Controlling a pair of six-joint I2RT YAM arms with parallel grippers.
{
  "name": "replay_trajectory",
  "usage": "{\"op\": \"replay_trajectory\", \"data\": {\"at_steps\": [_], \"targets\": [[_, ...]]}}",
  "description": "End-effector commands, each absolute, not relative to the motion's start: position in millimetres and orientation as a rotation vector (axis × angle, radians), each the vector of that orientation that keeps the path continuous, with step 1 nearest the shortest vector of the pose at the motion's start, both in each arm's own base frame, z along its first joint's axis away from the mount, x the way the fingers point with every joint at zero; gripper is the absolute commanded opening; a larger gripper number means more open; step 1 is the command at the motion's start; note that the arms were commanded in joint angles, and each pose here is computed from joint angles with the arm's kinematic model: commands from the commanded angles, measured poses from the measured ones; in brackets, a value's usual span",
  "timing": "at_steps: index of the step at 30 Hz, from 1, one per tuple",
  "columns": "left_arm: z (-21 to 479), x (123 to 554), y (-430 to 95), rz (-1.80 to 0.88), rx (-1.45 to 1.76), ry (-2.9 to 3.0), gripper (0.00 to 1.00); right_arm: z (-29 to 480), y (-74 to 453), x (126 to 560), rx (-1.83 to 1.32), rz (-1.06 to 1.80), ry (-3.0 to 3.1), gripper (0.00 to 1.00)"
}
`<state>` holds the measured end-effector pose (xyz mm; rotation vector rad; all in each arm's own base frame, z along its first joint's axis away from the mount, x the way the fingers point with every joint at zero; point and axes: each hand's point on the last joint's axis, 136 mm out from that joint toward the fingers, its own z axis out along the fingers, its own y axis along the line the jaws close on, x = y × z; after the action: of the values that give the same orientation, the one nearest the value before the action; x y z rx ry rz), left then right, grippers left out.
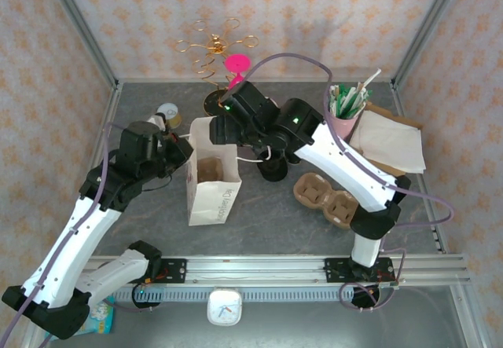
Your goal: Pack the takeout coffee
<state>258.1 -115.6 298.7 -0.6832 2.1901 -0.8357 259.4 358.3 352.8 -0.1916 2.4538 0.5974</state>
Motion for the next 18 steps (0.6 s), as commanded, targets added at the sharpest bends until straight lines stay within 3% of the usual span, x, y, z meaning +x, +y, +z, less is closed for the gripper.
{"op": "replay_trajectory", "data": {"at_steps": [1, 10, 18], "targets": [[311.1, 262.1, -115.0, -0.928, -0.774, 2.081, 0.00, 346.6, 354.5, 261.7, -0.185, 0.514, 2.471, 0.75], [318.8, 256.1, -120.0, -1.123, -0.865, 1.936, 0.00, 322.8, 378.5, 251.8, -0.211, 0.488, 2.525, 0.56], [309.4, 255.8, -129.0, -1.218, -0.896, 1.920, 0.00, 291.7, 396.0, 255.9, -0.205, 0.449, 2.567, 0.27]]}}
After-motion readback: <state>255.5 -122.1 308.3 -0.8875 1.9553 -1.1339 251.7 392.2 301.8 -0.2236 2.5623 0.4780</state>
